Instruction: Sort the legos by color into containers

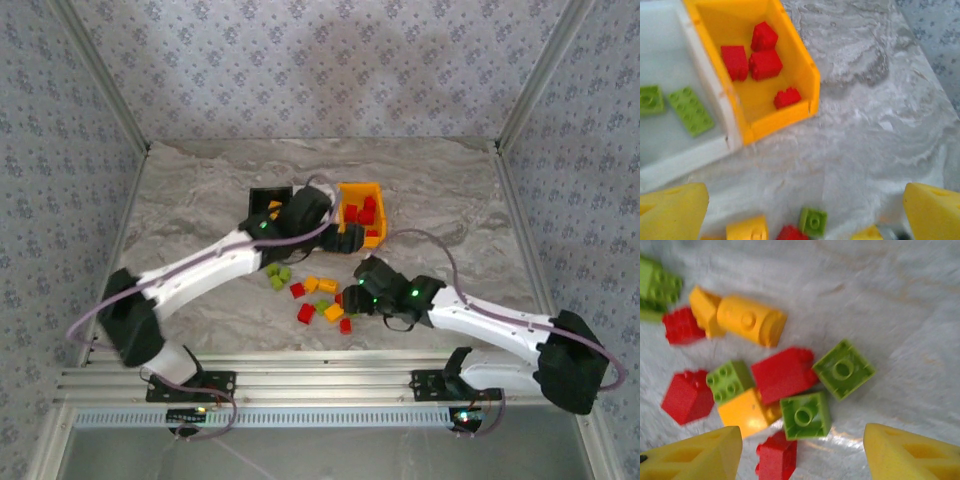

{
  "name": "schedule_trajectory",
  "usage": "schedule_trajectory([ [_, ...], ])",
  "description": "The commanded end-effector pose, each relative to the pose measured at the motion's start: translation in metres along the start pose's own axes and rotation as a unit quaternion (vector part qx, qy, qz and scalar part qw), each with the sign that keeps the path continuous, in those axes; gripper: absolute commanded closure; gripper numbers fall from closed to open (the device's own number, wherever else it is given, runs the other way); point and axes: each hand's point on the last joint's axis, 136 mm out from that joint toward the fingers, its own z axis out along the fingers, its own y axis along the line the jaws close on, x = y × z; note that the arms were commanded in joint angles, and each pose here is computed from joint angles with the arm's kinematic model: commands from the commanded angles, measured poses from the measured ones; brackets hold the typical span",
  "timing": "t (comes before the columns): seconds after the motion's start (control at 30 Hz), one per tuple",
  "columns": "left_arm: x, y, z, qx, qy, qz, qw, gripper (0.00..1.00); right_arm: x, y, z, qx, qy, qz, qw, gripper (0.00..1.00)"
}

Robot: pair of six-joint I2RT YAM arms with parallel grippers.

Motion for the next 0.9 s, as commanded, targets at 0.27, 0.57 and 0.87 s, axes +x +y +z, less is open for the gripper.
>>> schedule_trajectory([
  [0.27, 0.110, 0.092, -0.072, -0.081, -0.028, -0.116, 0.989, 0.01, 0.035, 0.021, 0.032, 0.030, 0.049, -0.069, 0.996, 0.39],
  [0.57, 0.125, 0.122, -0.094, -0.115, -0.049, -0.140, 0.982, 0.01, 0.041, 0.023, 0.046, 0.041, 0.071, -0.082, 0.993, 0.59],
  [0.87, 0.120, 0.128, -0.100, -0.136, -0.060, -0.134, 0.980, 0.01, 0.053, 0.022, 0.031, 0.031, 0.079, -0.082, 0.993, 0.76],
])
